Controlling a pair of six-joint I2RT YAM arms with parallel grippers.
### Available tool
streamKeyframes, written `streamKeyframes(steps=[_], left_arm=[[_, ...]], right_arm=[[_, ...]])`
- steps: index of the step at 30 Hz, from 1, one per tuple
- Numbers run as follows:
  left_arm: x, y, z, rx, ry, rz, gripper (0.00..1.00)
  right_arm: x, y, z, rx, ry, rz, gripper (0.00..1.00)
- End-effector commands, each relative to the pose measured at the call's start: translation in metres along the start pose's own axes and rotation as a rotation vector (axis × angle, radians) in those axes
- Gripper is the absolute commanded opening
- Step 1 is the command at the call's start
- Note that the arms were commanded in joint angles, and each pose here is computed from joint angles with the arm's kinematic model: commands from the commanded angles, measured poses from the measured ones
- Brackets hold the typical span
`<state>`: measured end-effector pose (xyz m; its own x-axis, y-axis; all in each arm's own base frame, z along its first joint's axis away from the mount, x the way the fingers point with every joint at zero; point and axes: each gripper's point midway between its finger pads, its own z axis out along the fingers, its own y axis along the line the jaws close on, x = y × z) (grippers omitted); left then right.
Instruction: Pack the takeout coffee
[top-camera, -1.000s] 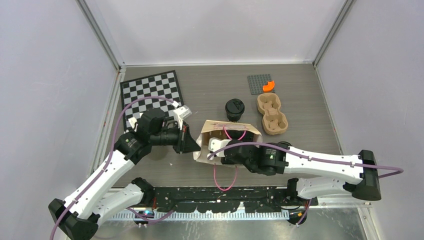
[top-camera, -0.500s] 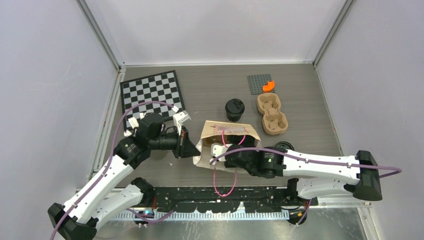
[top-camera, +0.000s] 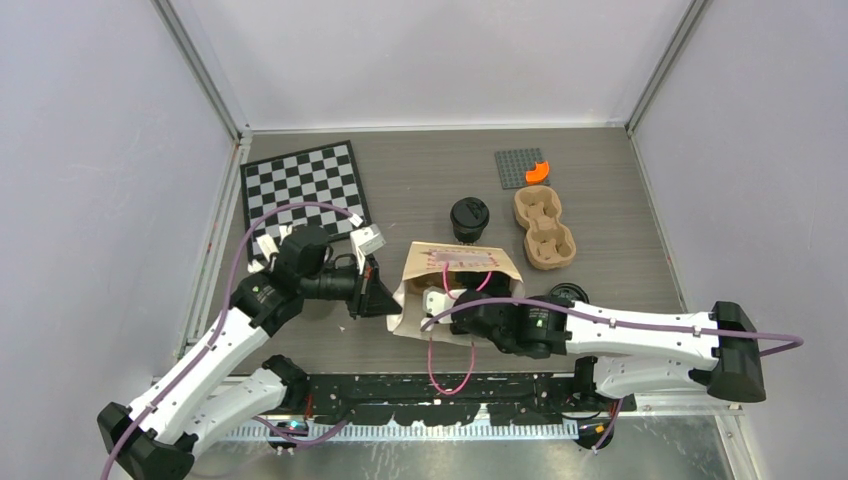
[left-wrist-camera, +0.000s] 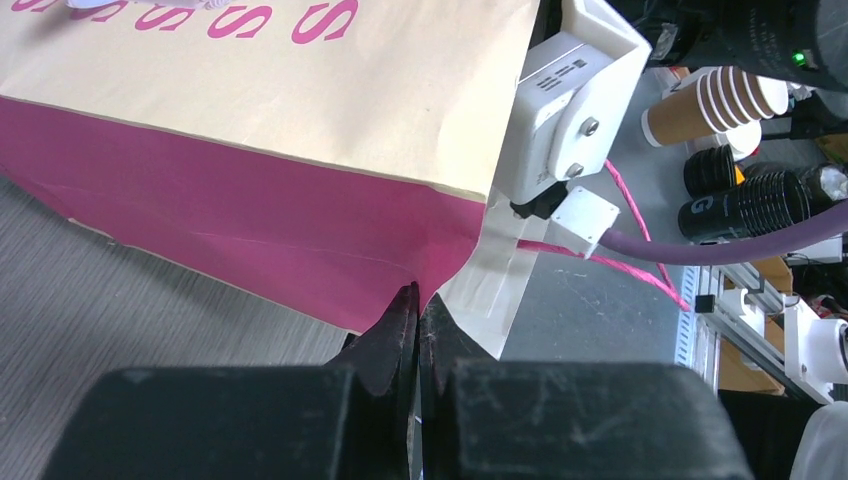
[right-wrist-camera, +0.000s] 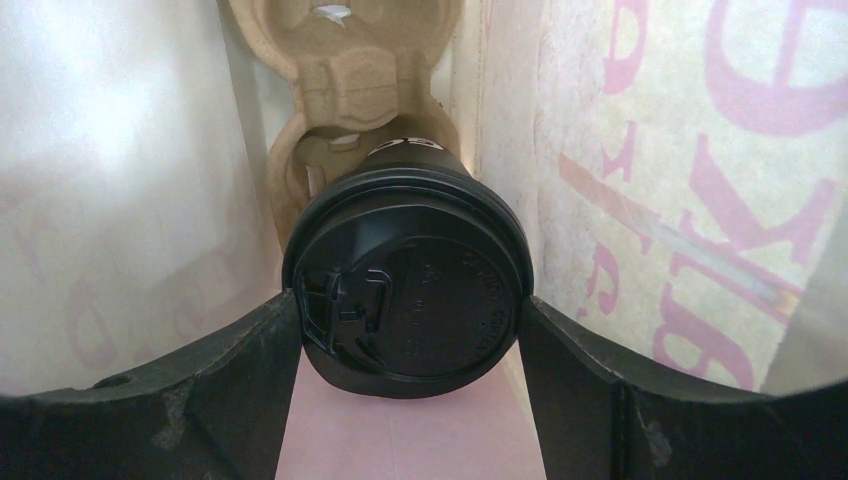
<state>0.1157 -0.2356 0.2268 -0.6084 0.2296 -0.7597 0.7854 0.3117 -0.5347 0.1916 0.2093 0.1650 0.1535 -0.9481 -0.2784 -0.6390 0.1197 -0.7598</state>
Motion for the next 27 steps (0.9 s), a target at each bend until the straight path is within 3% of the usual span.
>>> streamKeyframes(steps=[1, 11, 27], left_arm=[[-0.011, -0.01, -0.001, 0.048, -0.019, 0.066, 0.02], [-0.014, -0.01, 0.0, 0.047, -0.019, 0.067, 0.02], [-0.011, -0.011, -0.002, 0.044, -0.011, 0.056, 0.02]], right_arm=[[-0.018, -0.035, -0.018, 0.061, -0.061, 0.057, 0.77], [-0.054, -0.025, -0.037, -0.085, -0.16, 0.136, 0.77], [-0.066, 0.009, -0.024, -0.208, -0.183, 0.03, 0.77]])
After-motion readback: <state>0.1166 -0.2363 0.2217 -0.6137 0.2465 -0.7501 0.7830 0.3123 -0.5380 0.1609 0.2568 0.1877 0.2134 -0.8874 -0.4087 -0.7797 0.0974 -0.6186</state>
